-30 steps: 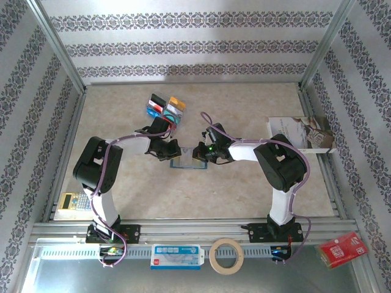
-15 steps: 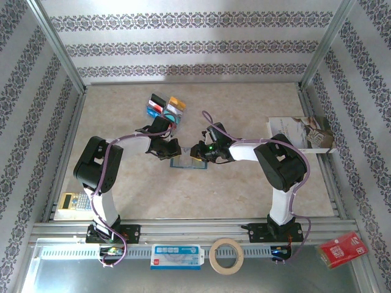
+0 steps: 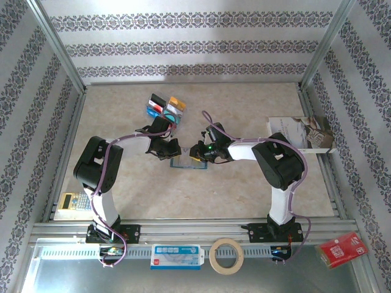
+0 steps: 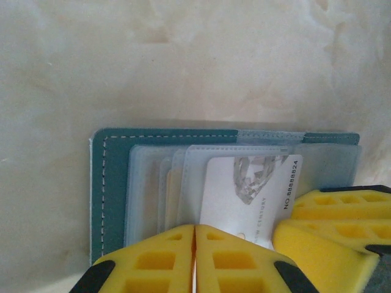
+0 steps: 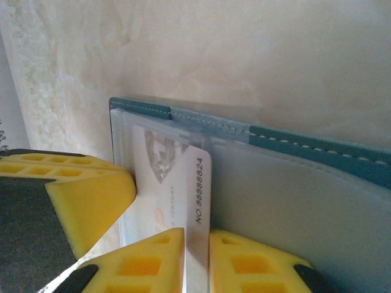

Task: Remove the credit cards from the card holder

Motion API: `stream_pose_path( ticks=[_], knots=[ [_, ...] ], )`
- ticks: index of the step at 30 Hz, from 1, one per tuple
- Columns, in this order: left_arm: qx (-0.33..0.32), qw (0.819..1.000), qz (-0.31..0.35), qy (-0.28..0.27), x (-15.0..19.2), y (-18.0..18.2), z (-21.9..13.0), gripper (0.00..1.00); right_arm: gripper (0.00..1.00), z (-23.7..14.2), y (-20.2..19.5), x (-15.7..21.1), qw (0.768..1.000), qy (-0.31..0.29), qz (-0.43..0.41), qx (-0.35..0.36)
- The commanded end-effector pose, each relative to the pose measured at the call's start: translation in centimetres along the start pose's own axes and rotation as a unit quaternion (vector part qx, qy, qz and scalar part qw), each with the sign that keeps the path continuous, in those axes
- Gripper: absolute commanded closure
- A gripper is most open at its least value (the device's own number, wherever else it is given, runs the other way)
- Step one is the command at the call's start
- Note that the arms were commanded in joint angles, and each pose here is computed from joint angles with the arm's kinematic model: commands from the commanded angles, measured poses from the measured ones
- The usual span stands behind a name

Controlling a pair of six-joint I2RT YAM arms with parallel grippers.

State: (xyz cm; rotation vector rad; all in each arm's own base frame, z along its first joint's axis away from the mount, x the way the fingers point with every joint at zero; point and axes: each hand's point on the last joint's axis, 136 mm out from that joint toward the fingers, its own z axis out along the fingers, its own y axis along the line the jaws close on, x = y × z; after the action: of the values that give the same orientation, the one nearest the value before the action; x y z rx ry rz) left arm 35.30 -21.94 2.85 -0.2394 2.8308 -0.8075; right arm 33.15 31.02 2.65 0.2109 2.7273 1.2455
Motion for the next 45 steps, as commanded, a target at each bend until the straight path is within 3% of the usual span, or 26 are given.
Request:
stream_pose_path(
  ticks=[1, 13, 20, 28, 31, 37, 45],
  knots=[
    [-0.065, 0.997, -0.012, 0.029, 2.2, 3.7, 1.3, 0.90, 0.82, 0.7, -0.7, 0.2, 1.000, 0.002, 0.014, 0.016],
    [-0.076, 0.997, -0.015, 0.014, 1.8, 4.2, 0.7, 0.88, 0.96, -1.6, -2.0, -0.7, 0.999, -0.040, 0.009, 0.032],
    [-0.057, 0.998, -0.015, -0.010, 0.7, 3.0, -0.5, 0.81, 1.00, -4.2, -2.5, -1.5, 0.996, -0.082, -0.006, 0.030],
    [-0.019, 0.991, 0.006, -0.132, -4.0, 0.4, -7.2, 0.62, 1.00, -8.3, 3.3, -2.9, 0.986, -0.132, -0.099, -0.038],
    [0.026, 0.985, -0.004, -0.171, -5.1, -0.2, -9.8, 0.52, 1.00, -9.3, 5.4, -3.1, 0.980, -0.137, -0.132, -0.062],
    [0.179, 0.958, -0.024, -0.221, -6.2, -3.5, -14.5, 0.30, 1.00, -9.8, 10.1, -3.4, 0.969, -0.117, -0.160, -0.146],
    [0.324, 0.911, -0.018, -0.254, -6.7, -7.4, -17.4, 0.23, 1.00, -10.4, 15.5, -3.2, 0.954, -0.086, -0.175, -0.227]
  ],
)
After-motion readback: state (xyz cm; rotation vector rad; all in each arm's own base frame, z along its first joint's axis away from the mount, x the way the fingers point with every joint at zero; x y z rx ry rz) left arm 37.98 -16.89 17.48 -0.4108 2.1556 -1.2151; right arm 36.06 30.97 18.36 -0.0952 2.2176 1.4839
